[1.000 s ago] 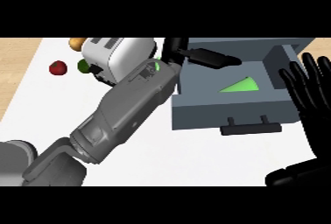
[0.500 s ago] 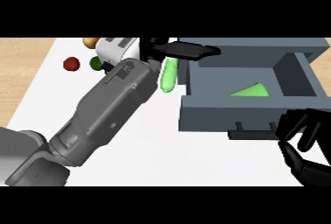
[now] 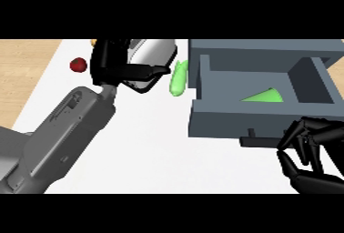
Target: Pick up the cup, place it into the drawer and close the drawer
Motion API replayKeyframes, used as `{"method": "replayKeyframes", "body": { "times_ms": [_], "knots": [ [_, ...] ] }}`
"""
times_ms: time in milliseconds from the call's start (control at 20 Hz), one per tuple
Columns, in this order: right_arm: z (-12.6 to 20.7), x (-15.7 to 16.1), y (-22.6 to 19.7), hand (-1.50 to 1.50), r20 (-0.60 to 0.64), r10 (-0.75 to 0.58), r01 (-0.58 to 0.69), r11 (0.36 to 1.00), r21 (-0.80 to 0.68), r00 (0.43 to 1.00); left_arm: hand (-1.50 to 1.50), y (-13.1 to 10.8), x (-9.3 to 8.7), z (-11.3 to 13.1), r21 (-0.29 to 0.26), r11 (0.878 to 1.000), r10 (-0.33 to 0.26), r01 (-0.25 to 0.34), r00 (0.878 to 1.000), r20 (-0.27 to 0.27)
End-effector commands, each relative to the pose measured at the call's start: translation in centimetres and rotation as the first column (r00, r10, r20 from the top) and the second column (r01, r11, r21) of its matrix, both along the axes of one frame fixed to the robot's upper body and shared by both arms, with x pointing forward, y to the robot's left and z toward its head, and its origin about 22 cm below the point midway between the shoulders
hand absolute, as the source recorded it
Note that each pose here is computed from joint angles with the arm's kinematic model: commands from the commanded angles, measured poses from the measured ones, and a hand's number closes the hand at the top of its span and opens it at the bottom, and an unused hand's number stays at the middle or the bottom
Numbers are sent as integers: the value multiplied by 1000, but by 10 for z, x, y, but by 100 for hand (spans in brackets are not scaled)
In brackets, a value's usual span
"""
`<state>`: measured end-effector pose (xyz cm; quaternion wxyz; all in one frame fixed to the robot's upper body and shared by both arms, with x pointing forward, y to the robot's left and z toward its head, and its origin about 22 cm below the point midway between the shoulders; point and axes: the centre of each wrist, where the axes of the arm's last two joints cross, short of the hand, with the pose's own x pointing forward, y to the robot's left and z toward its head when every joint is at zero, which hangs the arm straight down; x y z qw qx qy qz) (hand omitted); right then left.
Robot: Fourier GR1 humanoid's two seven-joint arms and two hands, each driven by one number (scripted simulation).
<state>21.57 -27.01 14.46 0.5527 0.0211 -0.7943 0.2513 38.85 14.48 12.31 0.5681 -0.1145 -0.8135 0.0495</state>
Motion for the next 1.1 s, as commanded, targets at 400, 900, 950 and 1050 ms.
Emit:
{"method": "replayKeyframes", "body": {
  "times_ms": [400,900,950,1050],
  "knots": [
    [-30,18,13,150,74,45,-10,908,-419,996,-150,102,-60,-29,-21,999,23,-24,999,-34],
    [-103,56,66,150,93,37,25,805,-592,995,-150,138,-106,-68,-38,999,36,-38,998,-45],
    [-105,73,52,-150,76,21,29,797,-603,997,-150,160,-100,-67,-42,998,36,-37,999,-35],
    [-127,71,55,-150,50,9,26,767,-641,999,-150,153,-115,-52,-44,999,24,-25,999,-31]
  ]
}}
